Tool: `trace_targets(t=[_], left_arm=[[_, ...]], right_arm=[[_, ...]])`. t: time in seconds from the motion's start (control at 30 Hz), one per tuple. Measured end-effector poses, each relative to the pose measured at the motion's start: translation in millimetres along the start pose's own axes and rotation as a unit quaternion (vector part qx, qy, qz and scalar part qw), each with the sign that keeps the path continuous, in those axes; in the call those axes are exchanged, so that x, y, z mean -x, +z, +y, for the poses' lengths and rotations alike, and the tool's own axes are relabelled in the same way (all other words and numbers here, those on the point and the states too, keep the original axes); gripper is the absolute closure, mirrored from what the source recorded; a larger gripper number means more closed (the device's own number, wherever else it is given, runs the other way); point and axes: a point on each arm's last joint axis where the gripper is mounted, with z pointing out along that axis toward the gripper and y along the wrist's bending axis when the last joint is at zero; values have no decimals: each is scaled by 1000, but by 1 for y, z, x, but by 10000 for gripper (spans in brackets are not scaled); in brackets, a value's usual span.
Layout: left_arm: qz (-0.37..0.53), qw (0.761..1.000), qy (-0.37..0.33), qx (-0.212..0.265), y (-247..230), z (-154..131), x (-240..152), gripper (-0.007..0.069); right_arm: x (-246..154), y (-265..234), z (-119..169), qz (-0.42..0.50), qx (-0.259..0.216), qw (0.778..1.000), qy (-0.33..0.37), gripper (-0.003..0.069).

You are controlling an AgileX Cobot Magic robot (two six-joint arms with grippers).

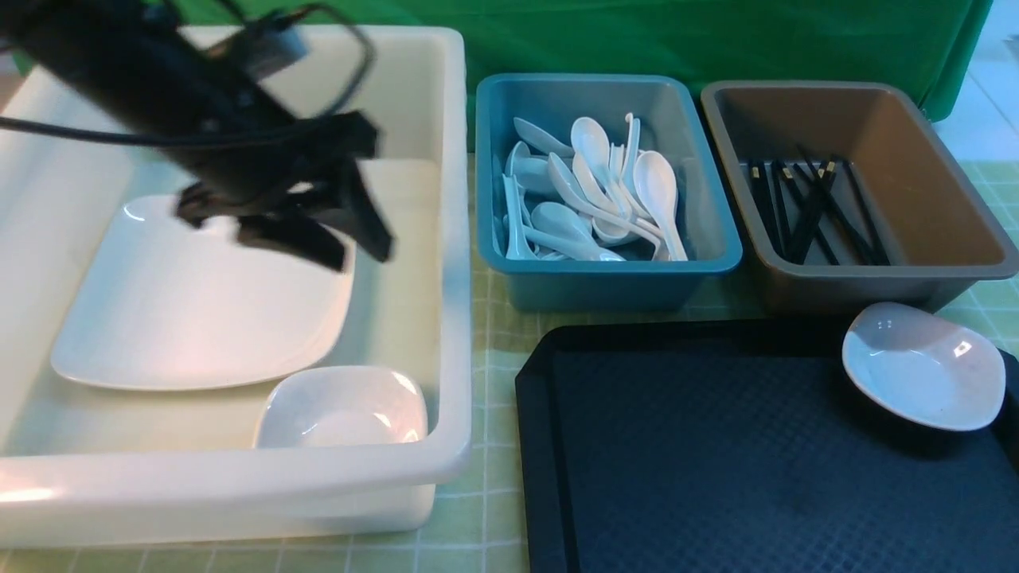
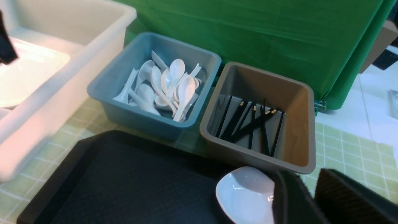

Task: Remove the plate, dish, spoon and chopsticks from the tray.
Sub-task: Use the left arm to grab a small plate from the dinner plate

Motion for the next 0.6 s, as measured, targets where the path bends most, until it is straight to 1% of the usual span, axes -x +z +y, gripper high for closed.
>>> trace_targets(t=[0.03,0.07,0.1,0.17,0.2,0.23,0.27,0.33,0.37,0.43,0.47,0.5,0.6], left_arm=[[13,999,33,-12,9,-24,-5,509],[18,999,44,-16,12,-33,-6,533],[37,996,73,-25,24,-56,-12,584],[66,990,120,-40,45,-89,-19,623],[74,986,139,-48,54,-106,-21,628],[88,983,149,-54,71,-123,-22,631],[87,982,156,-59,76,-135,-22,631],[92,980,165,-65,102,-159,-17,628],[89,980,168,-66,108,-164,-15,624],[77,979,175,-76,128,-186,-8,603],[79,979,172,-74,131,-185,-8,600],[76,979,173,-79,147,-196,-4,574],[68,979,171,-90,175,-207,2,502]], right_arm=[[0,1,0,2,0,1000,0,534],[0,1,0,3,0,1000,0,534],[1,3,1,5,1,1000,1,534],[1,4,1,6,2,1000,1,534],[1,4,1,7,2,1000,1,534],[1,4,1,7,2,1000,1,534],[1,4,1,7,2,1000,1,534],[1,4,1,7,2,1000,1,534],[1,4,1,7,2,1000,1,534],[1,4,1,7,2,1000,5,534],[1,4,1,7,2,1000,7,534],[0,4,1,9,2,1000,15,534],[-1,4,1,19,2,1000,18,534]])
